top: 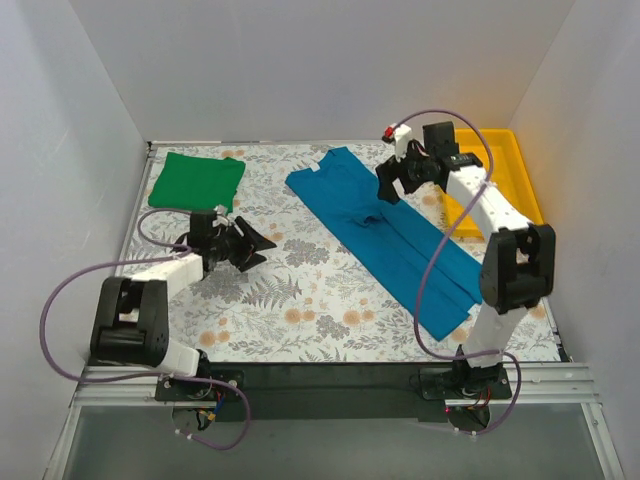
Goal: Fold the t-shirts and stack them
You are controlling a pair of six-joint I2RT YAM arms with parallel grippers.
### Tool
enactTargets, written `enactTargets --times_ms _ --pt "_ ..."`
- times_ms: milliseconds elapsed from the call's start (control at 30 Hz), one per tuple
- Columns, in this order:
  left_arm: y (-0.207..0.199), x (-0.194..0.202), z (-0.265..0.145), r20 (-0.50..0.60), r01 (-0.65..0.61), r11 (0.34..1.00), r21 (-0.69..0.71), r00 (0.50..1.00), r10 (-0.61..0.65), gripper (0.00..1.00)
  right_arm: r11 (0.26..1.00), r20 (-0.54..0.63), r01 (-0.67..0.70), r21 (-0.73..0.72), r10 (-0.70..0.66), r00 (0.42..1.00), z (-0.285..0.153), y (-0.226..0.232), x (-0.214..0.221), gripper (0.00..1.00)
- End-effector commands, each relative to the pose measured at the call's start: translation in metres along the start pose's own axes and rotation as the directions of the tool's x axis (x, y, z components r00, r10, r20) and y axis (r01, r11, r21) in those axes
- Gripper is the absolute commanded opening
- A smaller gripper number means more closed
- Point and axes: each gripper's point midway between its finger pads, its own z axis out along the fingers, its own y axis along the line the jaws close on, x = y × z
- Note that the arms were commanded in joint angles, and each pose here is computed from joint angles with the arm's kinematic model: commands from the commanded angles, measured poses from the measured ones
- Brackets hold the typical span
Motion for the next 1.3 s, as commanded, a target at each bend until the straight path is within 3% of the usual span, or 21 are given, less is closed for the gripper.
enactTargets --times_ms 0,67,200,233,367,600,733,833,867,967,1267 --pt "-0.040 -0.031 0.030 0.078 -0.042 0.998 0.044 0.996 0.038 0.54 0.974 0.019 0.124 0.189 -0.130 0.991 -0.049 -0.005 0.006 0.98" --pt "-0.036 -0.032 0.055 0.071 -0.032 0.999 0.010 0.997 0.031 0.54 0.953 0.088 0.131 0.275 -0.161 0.983 -0.068 -0.012 0.006 0.98" --pt "-0.061 -0.048 0.099 0.066 -0.036 0.999 0.014 0.997 0.035 0.53 0.985 0.280 0.163 0.051 -0.171 0.945 -0.102 0.044 0.022 0.98" --pt "-0.054 -0.044 0.118 0.036 -0.018 1.000 -0.009 0.999 0.019 0.51 0.991 0.274 0.133 0.023 -0.134 0.952 -0.101 0.048 0.045 0.97" --pt "-0.051 -0.050 0.155 0.033 0.013 0.996 -0.094 0.999 -0.010 0.47 0.988 0.397 0.153 0.019 -0.148 0.906 -0.134 0.057 0.050 0.96" --pt "-0.026 -0.046 0.201 0.016 0.055 0.960 -0.275 0.998 -0.052 0.45 0.995 0.426 0.097 -0.003 -0.086 0.901 -0.143 0.050 0.059 0.95" --pt "-0.010 -0.046 0.207 0.013 0.065 0.938 -0.342 0.998 -0.064 0.35 0.995 0.426 0.100 -0.007 -0.088 0.900 -0.142 0.050 0.060 0.94" --pt "-0.004 -0.047 0.210 0.011 0.057 0.933 -0.355 0.998 -0.057 0.21 0.995 0.428 0.102 0.000 -0.092 0.899 -0.144 0.049 0.060 0.94" --pt "-0.005 -0.047 0.210 0.012 0.051 0.934 -0.354 0.999 -0.050 0.11 0.995 0.428 0.103 -0.001 -0.092 0.899 -0.144 0.049 0.060 0.94" --pt "-0.001 -0.050 0.210 0.002 0.038 0.931 -0.364 0.999 -0.040 0.00 0.995 0.427 0.099 -0.009 -0.086 0.900 -0.143 0.050 0.061 0.94" --pt "0.033 -0.104 0.159 0.004 0.041 0.927 -0.373 0.999 -0.043 0.00 0.994 0.429 0.095 -0.050 -0.064 0.901 -0.139 0.053 0.064 0.93"
